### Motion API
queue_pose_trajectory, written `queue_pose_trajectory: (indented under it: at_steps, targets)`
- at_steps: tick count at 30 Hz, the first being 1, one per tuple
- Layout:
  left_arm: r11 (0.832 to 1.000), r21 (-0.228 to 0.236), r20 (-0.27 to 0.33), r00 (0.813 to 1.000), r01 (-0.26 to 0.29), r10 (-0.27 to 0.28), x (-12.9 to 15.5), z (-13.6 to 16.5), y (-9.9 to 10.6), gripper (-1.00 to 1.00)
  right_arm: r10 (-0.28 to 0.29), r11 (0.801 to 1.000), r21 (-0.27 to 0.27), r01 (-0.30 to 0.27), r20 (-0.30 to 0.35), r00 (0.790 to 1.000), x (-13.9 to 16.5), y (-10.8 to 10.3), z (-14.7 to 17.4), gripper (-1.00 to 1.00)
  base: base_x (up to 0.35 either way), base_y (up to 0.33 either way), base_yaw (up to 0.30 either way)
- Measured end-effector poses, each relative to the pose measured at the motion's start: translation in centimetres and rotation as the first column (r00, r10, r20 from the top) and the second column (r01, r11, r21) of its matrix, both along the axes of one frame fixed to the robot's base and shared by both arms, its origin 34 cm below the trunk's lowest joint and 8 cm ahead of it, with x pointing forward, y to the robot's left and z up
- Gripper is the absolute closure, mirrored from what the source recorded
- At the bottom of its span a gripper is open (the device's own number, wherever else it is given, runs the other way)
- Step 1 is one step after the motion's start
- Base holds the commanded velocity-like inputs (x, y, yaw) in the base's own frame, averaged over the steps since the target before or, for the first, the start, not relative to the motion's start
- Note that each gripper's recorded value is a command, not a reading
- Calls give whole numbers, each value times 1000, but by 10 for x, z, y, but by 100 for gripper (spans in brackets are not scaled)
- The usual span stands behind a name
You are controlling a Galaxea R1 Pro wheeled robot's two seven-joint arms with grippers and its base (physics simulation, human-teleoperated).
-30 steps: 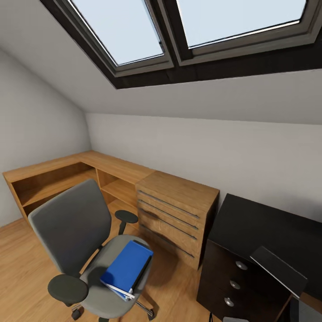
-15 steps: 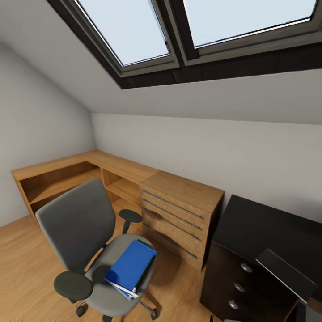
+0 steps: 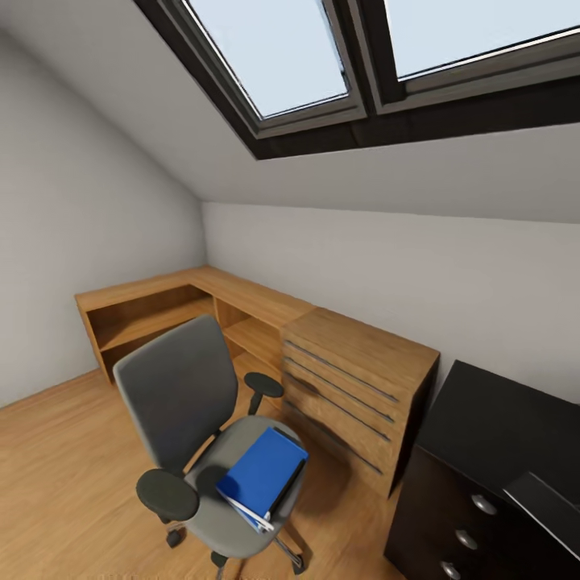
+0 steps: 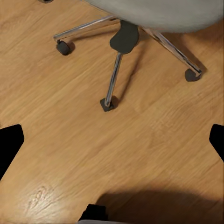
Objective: In the bedroom, organize the workspace by keeping the computer under the desk, ensuring the monitor is on the desk, placing the keyboard on the desk next to the monitor, placing the mouse on the desk next to the keyboard, moving the folder from the swivel chair onto the desk next to the mouse, stacking the notebook on top of the folder with the pen on top of the notebook, and positioning the swivel chair next to the desk.
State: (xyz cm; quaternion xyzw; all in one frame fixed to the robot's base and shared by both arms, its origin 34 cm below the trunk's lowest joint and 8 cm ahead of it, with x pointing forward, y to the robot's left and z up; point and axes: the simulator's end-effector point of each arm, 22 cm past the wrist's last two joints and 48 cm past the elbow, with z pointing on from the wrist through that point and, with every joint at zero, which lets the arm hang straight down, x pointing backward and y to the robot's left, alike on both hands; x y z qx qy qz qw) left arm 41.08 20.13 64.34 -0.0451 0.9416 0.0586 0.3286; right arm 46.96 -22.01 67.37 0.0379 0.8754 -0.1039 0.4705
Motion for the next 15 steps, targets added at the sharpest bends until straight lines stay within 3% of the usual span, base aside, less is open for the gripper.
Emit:
queue_pose_trajectory:
  at_steps: [15]
  targets:
    - [1000, -7, -3, 1000, -12, 12, -4, -4, -5, -100, 22, 1000, 15, -22, -11, 1000, -4, 7, -5, -100, 0, 0, 266]
